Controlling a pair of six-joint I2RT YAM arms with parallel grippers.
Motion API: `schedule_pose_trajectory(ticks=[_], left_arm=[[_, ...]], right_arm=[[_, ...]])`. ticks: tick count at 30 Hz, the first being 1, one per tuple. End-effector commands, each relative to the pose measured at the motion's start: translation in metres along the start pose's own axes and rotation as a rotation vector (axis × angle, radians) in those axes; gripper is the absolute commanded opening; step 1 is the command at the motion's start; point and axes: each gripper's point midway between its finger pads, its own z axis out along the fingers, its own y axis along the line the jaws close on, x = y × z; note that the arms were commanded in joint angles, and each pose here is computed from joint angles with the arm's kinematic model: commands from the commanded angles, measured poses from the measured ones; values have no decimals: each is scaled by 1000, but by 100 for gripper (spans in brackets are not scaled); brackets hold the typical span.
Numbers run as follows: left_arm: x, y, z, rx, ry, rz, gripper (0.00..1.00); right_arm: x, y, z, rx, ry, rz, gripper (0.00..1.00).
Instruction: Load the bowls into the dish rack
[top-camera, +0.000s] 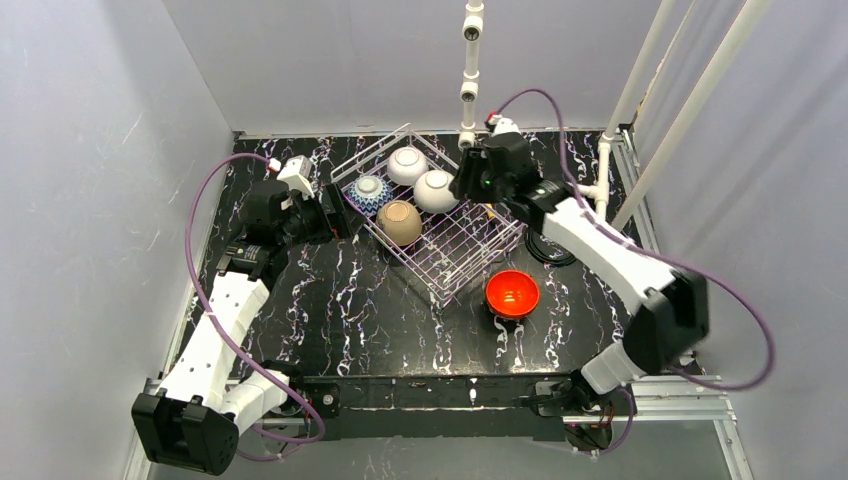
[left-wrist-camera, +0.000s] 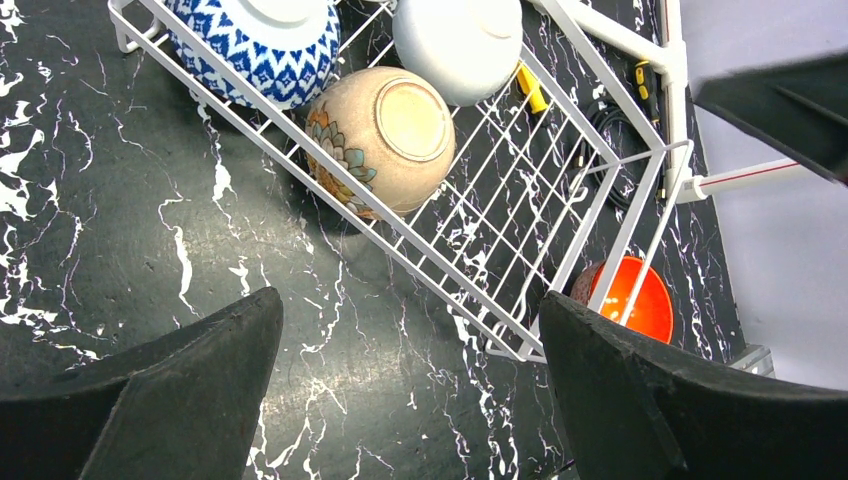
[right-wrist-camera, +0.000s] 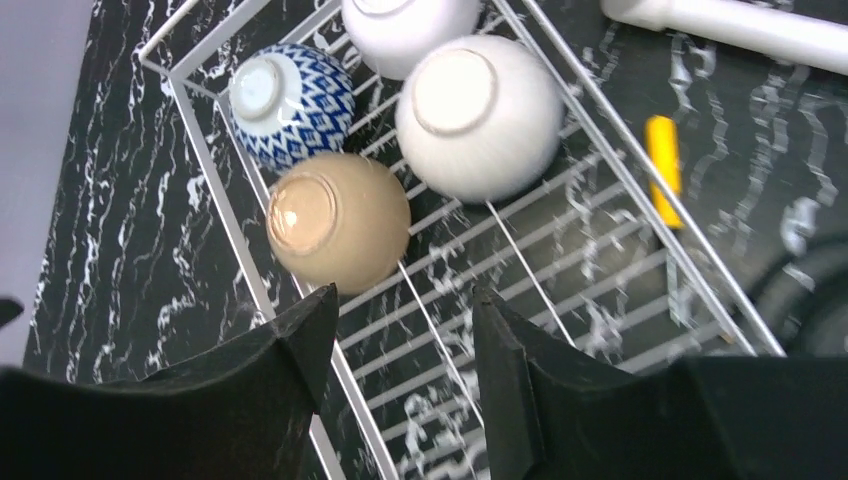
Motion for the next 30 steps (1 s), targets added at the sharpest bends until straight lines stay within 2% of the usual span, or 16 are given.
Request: schedule_pose_trajectory(ticks=[1,7,11,13,19,30], left_arm=[[0,-6,-1,25,6,6,98],[1,-5,1,24,16,5,98],[0,-8,0,42,0,14,98],[-2,-11,-2,60,-16,28,98],[-6,-22,-8,129,-66,59,98],[-5,-24,-8,140,-62,63,98]], right_arm=[[15,-41,-71,147,38,-83,61],[23,-62,-157,197,2,-57,66],[49,-98,-190,340,14,1,69],[74,-116,-193,405,70,16,68],[148,-146,-174,486,266,40,55],[181,-160,-140,514,319,43,51]])
